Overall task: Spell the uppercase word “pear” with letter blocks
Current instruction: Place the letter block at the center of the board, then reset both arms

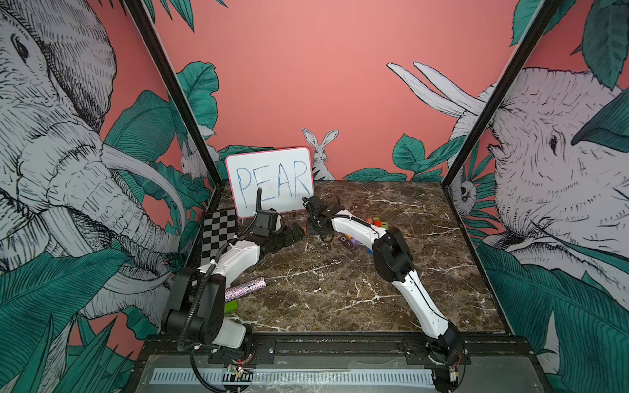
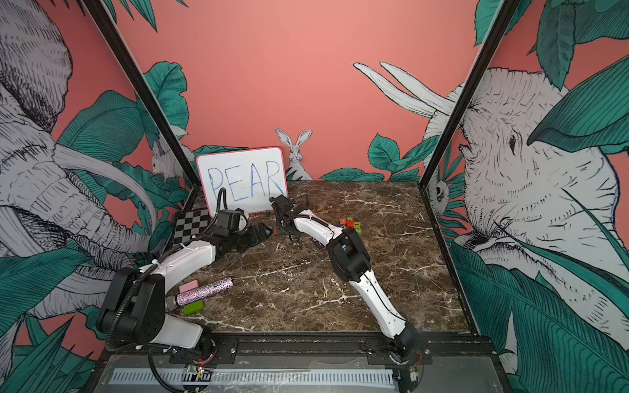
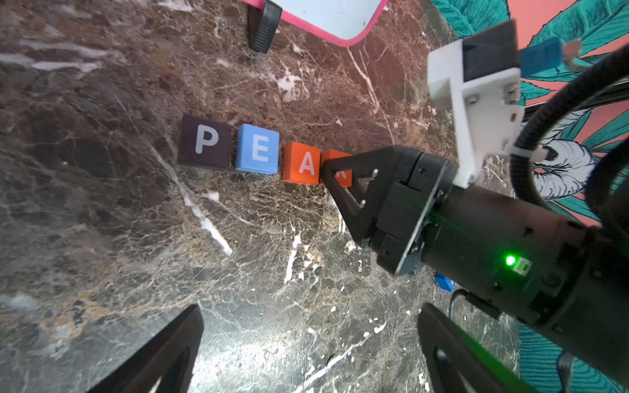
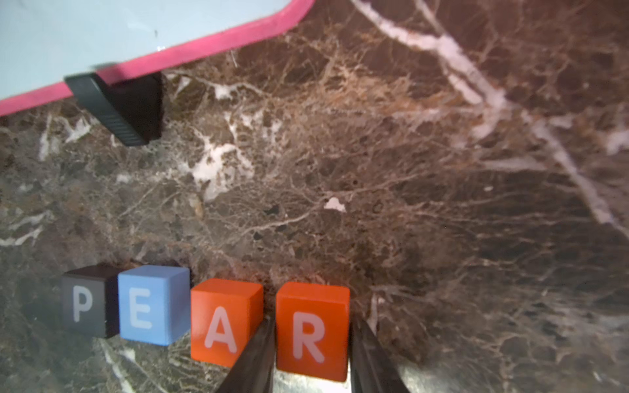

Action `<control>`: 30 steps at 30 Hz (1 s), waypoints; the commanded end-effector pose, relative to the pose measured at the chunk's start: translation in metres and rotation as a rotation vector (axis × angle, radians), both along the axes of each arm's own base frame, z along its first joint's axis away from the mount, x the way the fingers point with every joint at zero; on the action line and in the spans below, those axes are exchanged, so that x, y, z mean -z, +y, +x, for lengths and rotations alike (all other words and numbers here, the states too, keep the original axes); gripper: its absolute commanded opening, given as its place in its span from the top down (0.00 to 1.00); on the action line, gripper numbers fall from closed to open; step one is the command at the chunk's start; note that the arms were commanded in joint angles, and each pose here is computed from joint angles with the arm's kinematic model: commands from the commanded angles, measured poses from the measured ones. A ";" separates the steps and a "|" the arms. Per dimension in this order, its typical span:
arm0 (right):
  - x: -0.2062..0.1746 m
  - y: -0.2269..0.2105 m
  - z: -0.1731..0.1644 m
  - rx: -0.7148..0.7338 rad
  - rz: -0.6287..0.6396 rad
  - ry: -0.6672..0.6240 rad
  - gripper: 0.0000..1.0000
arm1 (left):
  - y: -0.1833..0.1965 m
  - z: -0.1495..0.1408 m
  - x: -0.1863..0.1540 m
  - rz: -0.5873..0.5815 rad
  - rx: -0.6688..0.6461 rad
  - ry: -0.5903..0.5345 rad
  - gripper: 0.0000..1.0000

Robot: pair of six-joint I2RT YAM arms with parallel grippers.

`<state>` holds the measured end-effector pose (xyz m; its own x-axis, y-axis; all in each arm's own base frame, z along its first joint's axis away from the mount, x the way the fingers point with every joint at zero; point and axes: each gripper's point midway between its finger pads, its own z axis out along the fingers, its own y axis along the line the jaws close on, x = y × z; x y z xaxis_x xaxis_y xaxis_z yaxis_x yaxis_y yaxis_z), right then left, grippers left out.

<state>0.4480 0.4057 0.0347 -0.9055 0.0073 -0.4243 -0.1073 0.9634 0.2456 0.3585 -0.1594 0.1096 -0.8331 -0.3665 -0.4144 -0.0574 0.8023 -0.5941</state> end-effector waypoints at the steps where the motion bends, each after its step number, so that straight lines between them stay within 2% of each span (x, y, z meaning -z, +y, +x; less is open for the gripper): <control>1: -0.028 0.001 0.002 0.023 0.032 -0.043 0.61 | 0.000 0.002 -0.011 -0.019 -0.003 -0.030 0.01; 9: -0.092 -0.001 0.000 -0.004 0.102 -0.142 0.58 | 0.005 0.002 -0.026 0.035 0.022 -0.067 0.01; 13: -0.118 -0.031 -0.005 -0.062 0.019 -0.271 0.50 | 0.019 0.001 -0.043 0.135 0.023 -0.134 0.01; 17: -0.143 -0.091 0.003 -0.092 -0.098 -0.499 0.39 | 0.058 0.008 -0.057 0.391 -0.038 -0.214 0.01; 20: -0.153 -0.141 0.002 -0.101 -0.203 -0.715 0.40 | 0.078 0.020 -0.062 0.565 -0.044 -0.309 0.01; 23: -0.162 -0.194 -0.006 -0.040 -0.292 -0.931 0.42 | 0.099 0.026 -0.054 0.732 -0.049 -0.329 0.02; 26: -0.152 -0.236 -0.016 -0.033 -0.373 -0.904 0.40 | 0.109 0.034 -0.044 0.831 -0.032 -0.367 0.05; 30: -0.137 -0.268 -0.035 -0.036 -0.423 -0.856 0.37 | 0.118 0.038 -0.029 0.878 -0.001 -0.377 0.06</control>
<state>0.4062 0.1438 0.1177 -0.4455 -0.3292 -0.8326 -0.1732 0.9441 -0.2806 0.3888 -0.0577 0.1363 -0.6274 0.1099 -0.7709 0.0162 0.9916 0.1282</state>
